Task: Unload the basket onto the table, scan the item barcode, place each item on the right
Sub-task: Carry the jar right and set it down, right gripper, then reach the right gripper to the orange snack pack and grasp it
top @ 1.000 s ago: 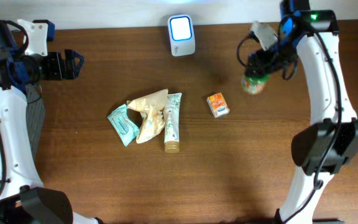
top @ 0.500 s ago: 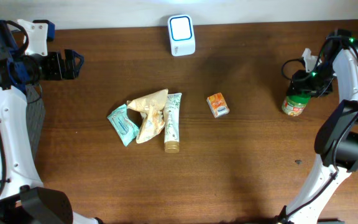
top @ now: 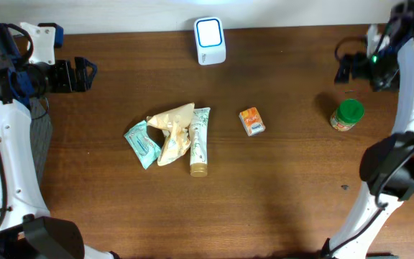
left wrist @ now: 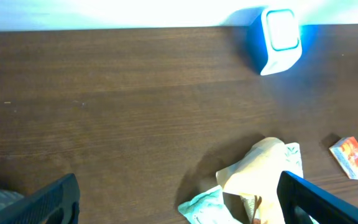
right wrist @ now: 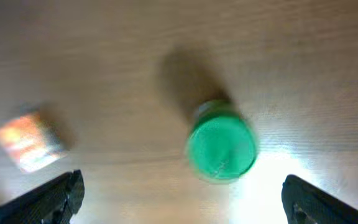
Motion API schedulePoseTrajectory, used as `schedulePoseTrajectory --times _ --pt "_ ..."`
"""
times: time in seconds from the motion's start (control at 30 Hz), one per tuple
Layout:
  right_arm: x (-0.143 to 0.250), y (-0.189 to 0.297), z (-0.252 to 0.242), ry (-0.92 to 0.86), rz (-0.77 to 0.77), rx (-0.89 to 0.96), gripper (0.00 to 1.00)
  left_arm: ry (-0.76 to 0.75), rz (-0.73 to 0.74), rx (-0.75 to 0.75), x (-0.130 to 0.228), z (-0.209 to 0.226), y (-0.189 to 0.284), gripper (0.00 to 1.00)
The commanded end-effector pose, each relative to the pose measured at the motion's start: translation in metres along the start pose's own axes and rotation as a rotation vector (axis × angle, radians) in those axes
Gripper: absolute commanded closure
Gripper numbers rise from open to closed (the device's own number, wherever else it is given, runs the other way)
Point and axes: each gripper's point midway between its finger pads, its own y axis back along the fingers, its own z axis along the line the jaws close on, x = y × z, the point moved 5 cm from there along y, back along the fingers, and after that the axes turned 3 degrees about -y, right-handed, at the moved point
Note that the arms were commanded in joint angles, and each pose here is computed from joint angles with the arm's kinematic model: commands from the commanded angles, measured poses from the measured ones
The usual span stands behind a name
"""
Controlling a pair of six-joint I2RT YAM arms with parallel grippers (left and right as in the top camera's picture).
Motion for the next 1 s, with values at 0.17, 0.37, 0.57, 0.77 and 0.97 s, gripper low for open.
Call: schedulePoseTrajectory --times 0.17,0.37,0.57,0.77,0.97 --pt "0.032 -0.043 0.116 0.157 0.142 -0.168 0.27 0.005 -0.012 0.007 -0.004 -0.001 0.002 0.01" --pt "0.082 -0.137 0.147 0.249 0.285 -0.293 0.29 0.006 -0.012 0.007 -0.003 -0.001 0.002 0.01" --pt "0.112 -0.171 0.181 0.303 0.301 -0.421 0.51 0.006 -0.012 0.007 -0.003 -0.001 0.002 0.01" --pt "0.134 -0.174 0.229 0.393 0.302 -0.391 0.56 0.006 -0.012 0.007 -0.003 -0.001 0.002 0.01" --pt "0.101 -0.150 0.241 0.398 0.184 -0.356 0.58 0.006 -0.012 0.007 -0.003 -0.001 0.002 0.01"
